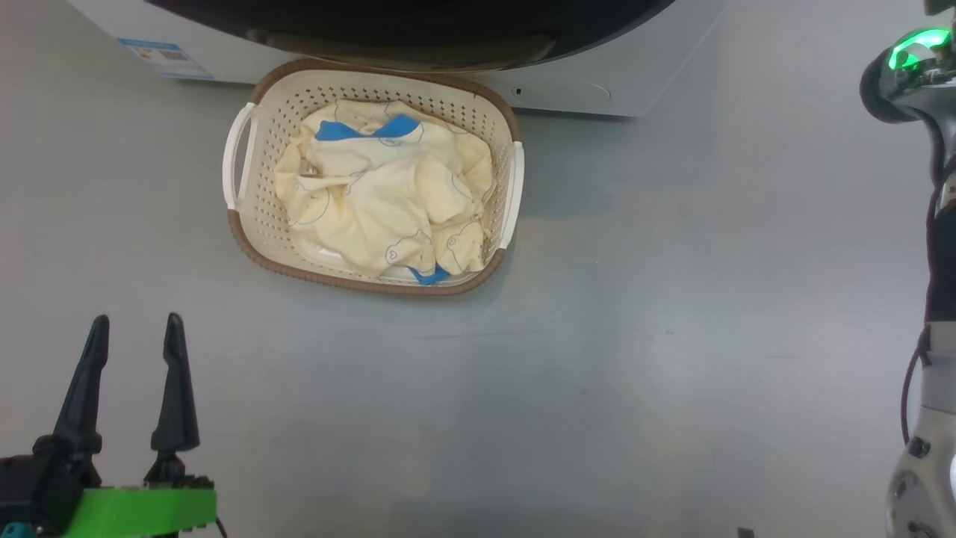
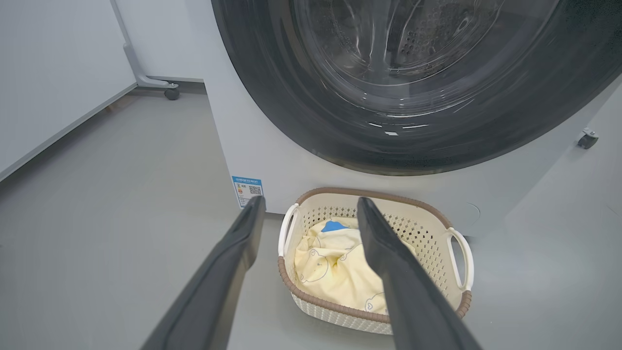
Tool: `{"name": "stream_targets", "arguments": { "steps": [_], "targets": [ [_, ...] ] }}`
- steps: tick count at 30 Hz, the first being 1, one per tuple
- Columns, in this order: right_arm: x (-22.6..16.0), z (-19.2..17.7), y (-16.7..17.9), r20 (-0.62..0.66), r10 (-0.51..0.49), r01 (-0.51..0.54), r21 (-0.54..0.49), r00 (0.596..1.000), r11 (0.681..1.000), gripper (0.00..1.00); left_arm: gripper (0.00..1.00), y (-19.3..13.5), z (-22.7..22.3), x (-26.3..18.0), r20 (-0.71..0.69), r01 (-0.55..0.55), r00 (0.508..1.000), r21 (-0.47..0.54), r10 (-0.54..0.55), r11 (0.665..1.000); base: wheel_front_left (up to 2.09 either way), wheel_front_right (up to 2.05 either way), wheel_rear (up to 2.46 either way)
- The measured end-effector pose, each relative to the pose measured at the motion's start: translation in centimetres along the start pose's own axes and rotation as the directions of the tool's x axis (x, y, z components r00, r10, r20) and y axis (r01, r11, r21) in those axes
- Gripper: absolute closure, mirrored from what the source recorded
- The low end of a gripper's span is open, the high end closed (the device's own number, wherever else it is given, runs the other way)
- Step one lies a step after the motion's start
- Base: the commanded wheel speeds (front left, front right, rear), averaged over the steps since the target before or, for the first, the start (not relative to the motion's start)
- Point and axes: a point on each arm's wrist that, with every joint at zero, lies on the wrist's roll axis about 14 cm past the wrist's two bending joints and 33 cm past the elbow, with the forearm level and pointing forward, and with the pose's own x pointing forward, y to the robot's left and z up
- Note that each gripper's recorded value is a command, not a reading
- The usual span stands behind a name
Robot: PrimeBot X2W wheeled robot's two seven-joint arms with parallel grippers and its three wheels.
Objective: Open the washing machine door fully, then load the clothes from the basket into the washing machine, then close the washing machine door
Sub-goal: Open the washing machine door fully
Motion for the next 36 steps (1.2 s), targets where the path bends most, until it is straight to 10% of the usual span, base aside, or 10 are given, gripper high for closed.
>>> {"name": "stream_targets", "arguments": {
  "steps": [36],
  "targets": [
    [5.0, -6.0, -3.2, -0.204, -0.003, 0.002, -0.008, 0.979, 1.000, 1.00, 0.00, 1.3, -2.6, -1.0, -0.079, -0.093, 0.993, -0.027, 0.091, 0.995, 0.00, 0.00, 0.00]
  ]
}}
